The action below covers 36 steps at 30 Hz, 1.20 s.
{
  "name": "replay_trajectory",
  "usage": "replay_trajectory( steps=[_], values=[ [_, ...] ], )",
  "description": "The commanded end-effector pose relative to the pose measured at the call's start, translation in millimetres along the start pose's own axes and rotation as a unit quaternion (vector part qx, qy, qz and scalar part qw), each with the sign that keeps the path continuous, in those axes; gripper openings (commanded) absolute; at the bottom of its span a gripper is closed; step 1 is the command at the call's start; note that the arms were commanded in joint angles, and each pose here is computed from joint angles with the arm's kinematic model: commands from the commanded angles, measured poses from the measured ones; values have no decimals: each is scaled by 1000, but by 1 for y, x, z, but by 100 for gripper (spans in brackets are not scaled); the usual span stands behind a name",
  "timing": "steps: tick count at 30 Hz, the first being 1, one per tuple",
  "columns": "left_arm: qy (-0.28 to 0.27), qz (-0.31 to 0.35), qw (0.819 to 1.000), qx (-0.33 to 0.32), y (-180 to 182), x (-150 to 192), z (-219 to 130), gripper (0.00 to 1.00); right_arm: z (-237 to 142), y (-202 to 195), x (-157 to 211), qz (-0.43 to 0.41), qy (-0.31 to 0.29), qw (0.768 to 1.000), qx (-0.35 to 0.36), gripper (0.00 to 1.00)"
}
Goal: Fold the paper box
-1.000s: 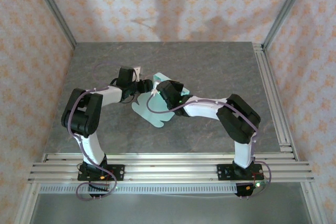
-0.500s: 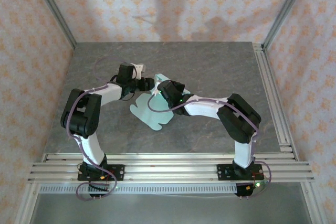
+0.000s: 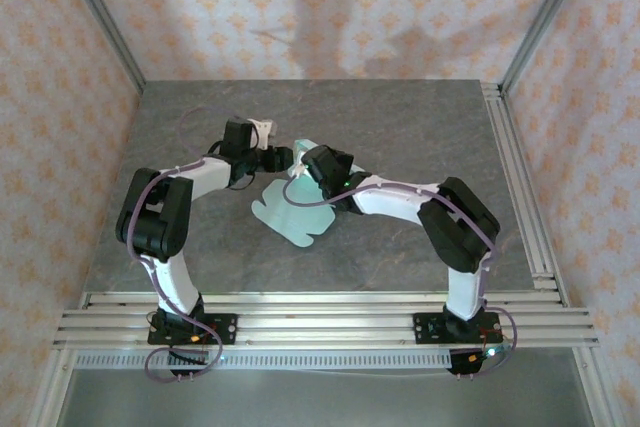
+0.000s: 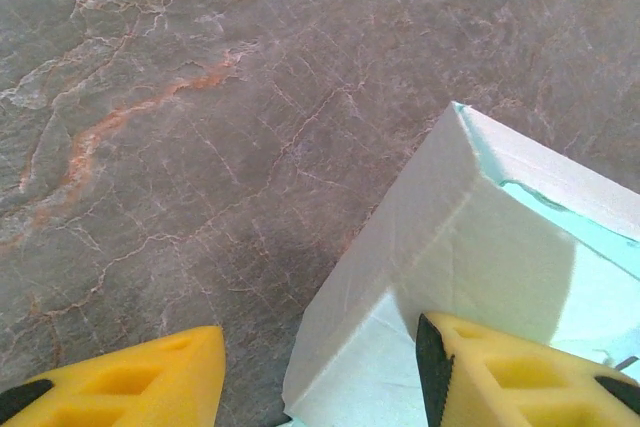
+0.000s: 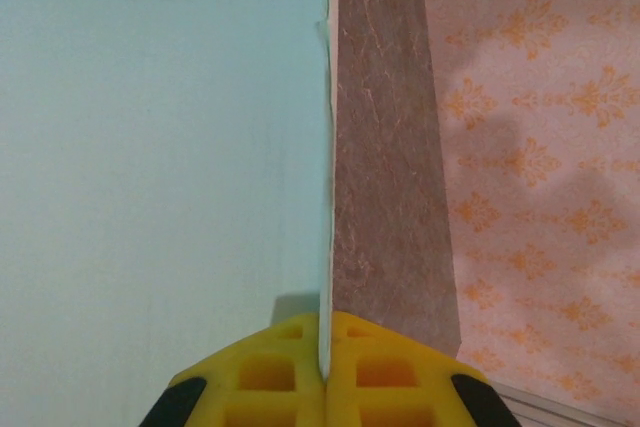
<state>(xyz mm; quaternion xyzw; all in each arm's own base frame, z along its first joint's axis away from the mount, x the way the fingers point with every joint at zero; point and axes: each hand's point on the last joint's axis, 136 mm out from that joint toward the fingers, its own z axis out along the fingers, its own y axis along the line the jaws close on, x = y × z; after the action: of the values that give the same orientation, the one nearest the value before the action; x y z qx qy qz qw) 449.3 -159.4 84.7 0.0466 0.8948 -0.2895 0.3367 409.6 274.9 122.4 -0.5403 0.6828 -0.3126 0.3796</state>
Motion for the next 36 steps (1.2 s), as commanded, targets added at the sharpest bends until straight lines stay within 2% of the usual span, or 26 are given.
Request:
replay_trajectory(
  steps=[1, 8, 14, 20, 27, 36],
  values=[
    [-14, 14, 999, 33, -10, -12, -4, 54, -11, -22, 0, -11, -20, 1000, 17, 0],
    [-4, 37, 997, 65, -17, -8, -2, 54, -10, -20, 0, -54, -53, 997, 22, 0],
    [-4, 46, 996, 70, -19, -7, 0, 54, -7, -27, -3, -90, -58, 992, 64, 0],
    [6, 55, 995, 83, -20, -2, 3, 54, -8, -29, -6, -106, -66, 990, 72, 0],
    [-11, 58, 994, 92, -18, -8, 0, 54, -6, -38, -6, -85, -67, 991, 80, 0],
    [6, 70, 992, 101, -17, -6, 9, 54, -6, -38, -6, -74, -65, 992, 73, 0]
  ],
)
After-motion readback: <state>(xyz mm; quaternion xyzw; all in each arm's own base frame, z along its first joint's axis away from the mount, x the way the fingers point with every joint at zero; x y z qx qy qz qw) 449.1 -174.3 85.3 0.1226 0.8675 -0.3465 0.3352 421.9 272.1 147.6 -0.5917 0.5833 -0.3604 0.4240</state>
